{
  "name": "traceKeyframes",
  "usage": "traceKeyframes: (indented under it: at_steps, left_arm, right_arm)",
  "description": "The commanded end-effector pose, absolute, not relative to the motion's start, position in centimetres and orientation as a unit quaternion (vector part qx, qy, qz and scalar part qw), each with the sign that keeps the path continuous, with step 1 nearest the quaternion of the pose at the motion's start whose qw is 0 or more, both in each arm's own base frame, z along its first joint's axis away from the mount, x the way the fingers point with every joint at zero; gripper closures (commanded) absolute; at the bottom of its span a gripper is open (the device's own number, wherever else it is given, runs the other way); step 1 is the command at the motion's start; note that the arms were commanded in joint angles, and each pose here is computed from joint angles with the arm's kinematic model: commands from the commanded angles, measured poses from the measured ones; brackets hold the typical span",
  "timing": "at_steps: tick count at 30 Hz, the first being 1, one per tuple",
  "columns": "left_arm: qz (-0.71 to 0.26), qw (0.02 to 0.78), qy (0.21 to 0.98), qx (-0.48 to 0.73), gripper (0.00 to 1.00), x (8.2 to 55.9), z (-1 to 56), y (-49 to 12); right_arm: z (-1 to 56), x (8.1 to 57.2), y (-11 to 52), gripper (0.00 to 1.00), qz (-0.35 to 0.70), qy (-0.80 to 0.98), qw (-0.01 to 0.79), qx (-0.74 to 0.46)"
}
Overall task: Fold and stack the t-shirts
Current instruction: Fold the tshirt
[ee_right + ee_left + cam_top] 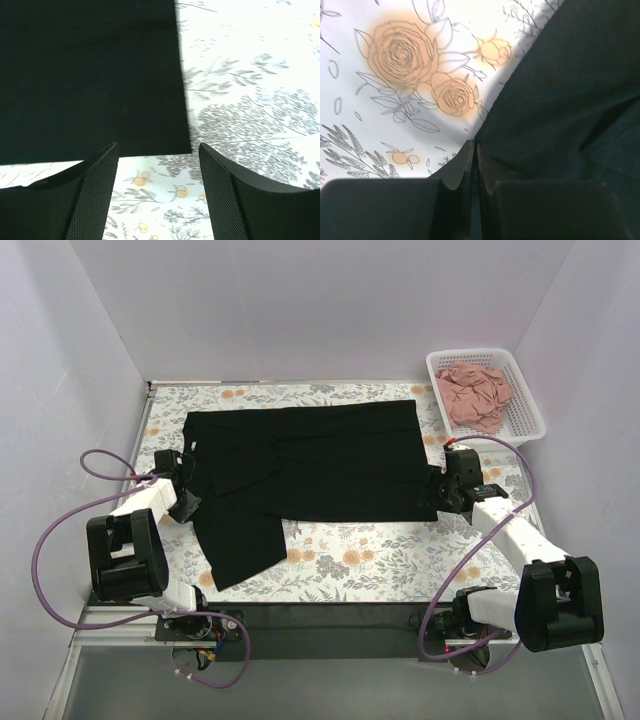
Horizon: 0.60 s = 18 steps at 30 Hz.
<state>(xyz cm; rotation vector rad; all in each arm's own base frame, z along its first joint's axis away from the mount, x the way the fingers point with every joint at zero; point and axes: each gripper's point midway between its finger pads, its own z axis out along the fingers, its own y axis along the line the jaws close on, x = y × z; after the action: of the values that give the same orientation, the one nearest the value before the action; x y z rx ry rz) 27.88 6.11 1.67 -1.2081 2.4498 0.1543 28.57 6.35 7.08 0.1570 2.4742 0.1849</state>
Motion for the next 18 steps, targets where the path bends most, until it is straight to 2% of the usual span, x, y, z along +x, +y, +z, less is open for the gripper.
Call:
traceKeyframes:
  at_steps: [1, 18]
  left_arm:
    - [0.039, 0.198, 0.882, -0.425, 1.00, 27.3, 2.2, 4.9]
    - [0.067, 0.217, 0.870, -0.437, 1.00, 27.1, 3.1, 6.0]
  right_arm:
    - [6.3, 28.5, 4.1, 0.29, 0.035, 0.943, 0.314, 0.108]
    - [1.2, 26.8, 4.3, 0.46, 0.038, 0.963, 0.239, 0.119]
